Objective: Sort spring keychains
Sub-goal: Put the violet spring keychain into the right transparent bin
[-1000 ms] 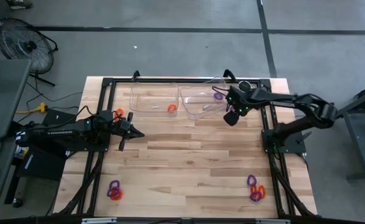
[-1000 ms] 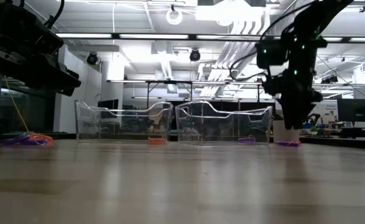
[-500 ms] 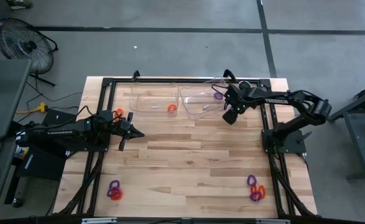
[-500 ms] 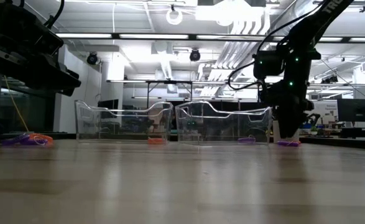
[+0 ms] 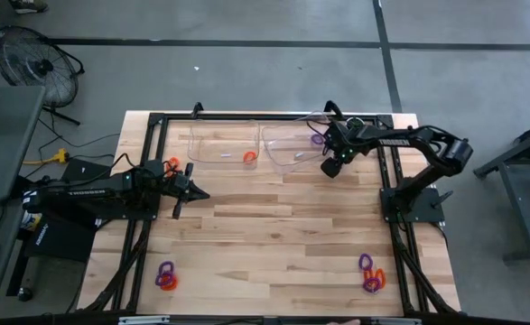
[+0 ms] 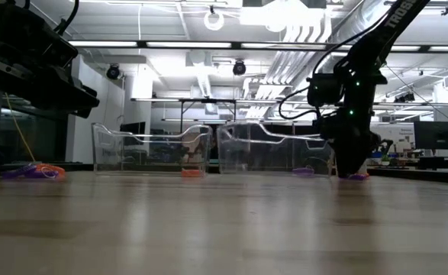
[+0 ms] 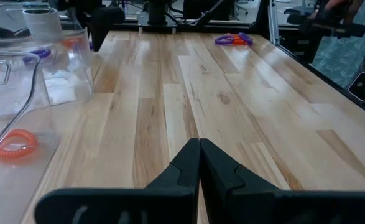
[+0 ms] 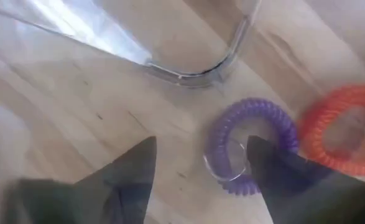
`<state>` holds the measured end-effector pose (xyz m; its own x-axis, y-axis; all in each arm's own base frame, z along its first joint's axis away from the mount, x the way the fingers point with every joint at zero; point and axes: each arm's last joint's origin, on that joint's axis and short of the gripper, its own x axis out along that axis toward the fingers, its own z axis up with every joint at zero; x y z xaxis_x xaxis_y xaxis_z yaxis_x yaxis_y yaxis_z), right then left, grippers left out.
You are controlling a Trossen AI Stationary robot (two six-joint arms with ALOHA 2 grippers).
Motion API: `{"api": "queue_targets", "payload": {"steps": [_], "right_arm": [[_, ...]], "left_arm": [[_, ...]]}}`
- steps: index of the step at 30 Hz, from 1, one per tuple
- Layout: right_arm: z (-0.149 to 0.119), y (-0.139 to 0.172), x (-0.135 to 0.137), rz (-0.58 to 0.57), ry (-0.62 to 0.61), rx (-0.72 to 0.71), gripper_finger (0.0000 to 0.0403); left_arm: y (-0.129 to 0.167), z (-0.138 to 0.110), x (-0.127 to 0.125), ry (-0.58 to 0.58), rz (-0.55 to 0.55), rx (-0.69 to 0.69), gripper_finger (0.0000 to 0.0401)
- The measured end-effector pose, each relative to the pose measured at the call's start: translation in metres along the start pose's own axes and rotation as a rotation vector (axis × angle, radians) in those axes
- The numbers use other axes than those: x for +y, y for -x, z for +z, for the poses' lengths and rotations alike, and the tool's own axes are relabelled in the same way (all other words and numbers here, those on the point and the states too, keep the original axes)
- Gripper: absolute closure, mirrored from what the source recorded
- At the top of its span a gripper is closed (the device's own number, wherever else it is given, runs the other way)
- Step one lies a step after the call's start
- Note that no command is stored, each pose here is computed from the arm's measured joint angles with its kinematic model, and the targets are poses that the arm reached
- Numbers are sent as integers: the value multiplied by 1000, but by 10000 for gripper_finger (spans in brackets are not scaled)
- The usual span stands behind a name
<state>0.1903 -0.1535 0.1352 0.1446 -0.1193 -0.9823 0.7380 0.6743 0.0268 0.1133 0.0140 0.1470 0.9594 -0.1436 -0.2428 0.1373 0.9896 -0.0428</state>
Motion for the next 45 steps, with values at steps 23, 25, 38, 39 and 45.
{"api": "queue_targets", "payload": {"steps": [23, 25, 38, 39, 45], "right_arm": [[-15, -1, 3, 72, -20, 103, 164], [-18, 1, 5, 77, -14, 116, 164], [-19, 3, 9, 76, -14, 112, 164], [-19, 3, 9, 77, -13, 109, 164], [-16, 4, 9, 77, -8, 87, 164]], "left_arm": [[0, 0, 0, -1, -1, 0, 400], [0, 0, 0, 0, -1, 0, 400], [0, 0, 0, 0, 0, -1, 400], [0, 0, 0, -1, -1, -1, 400], [0, 0, 0, 0, 0, 0, 400]]}}
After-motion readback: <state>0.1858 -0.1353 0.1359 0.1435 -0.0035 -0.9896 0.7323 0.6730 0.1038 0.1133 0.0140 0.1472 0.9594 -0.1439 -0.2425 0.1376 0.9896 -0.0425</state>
